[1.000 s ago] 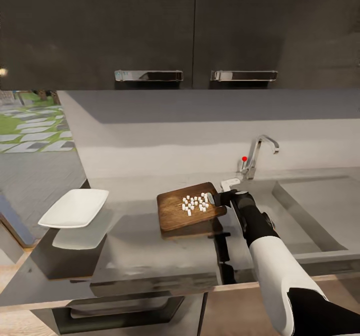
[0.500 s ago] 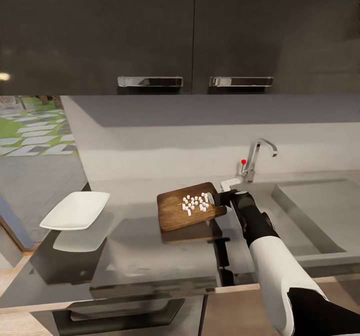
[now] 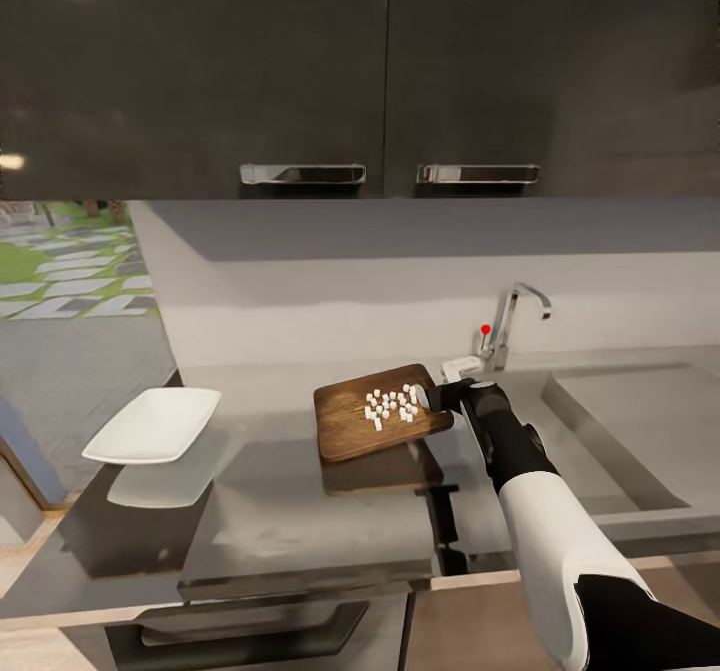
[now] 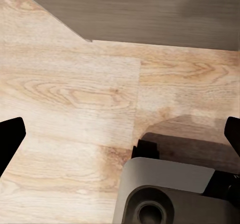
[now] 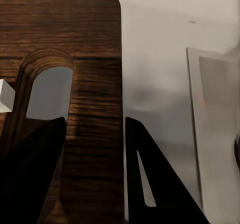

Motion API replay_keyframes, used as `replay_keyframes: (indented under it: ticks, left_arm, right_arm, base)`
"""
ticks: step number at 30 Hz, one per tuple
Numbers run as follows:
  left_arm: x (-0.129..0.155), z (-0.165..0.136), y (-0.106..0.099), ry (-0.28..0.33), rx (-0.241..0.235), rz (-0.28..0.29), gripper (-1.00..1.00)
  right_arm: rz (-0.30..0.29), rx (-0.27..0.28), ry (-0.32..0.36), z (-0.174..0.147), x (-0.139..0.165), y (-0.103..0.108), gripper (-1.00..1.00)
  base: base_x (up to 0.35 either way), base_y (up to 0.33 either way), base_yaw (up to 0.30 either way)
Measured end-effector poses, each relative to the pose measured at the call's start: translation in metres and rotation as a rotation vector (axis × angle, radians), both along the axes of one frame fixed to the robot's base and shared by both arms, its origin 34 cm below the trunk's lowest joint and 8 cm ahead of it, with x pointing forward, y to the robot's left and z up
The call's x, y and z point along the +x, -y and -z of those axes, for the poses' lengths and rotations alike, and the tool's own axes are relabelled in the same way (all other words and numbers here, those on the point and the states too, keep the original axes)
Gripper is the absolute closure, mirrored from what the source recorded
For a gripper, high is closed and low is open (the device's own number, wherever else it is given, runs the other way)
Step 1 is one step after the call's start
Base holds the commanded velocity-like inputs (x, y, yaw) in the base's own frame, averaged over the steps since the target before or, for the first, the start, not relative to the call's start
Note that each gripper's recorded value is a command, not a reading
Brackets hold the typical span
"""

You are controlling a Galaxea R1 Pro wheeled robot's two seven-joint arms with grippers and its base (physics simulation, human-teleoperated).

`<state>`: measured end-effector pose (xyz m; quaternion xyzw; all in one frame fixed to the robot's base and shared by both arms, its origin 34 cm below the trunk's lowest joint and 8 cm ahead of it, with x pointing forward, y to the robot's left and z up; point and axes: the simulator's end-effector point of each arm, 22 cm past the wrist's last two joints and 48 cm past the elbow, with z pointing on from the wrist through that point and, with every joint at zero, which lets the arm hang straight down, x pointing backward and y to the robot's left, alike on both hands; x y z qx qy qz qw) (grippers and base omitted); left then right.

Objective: In the kitchen, take the Vidalia onion out of the sink, dice it on the chopping board with the paring knife, put the diced onion into the bowl on the countertop, then place both the paring knife and the chopping board into the sink.

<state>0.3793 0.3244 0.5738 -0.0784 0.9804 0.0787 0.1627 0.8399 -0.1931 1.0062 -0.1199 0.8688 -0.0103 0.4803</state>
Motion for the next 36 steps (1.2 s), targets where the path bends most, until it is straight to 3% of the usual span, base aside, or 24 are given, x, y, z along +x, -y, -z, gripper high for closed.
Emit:
replay_keyframes:
  ticks: [36]
  left_arm:
    - [0.02, -0.014, 0.0, 0.056, 0.0, 0.0, -1.0]
  right_arm:
    - [0.0, 0.0, 0.056, -0.039, -0.006, 0.0, 1.0]
  base:
    - [0.0, 0.0, 0.0]
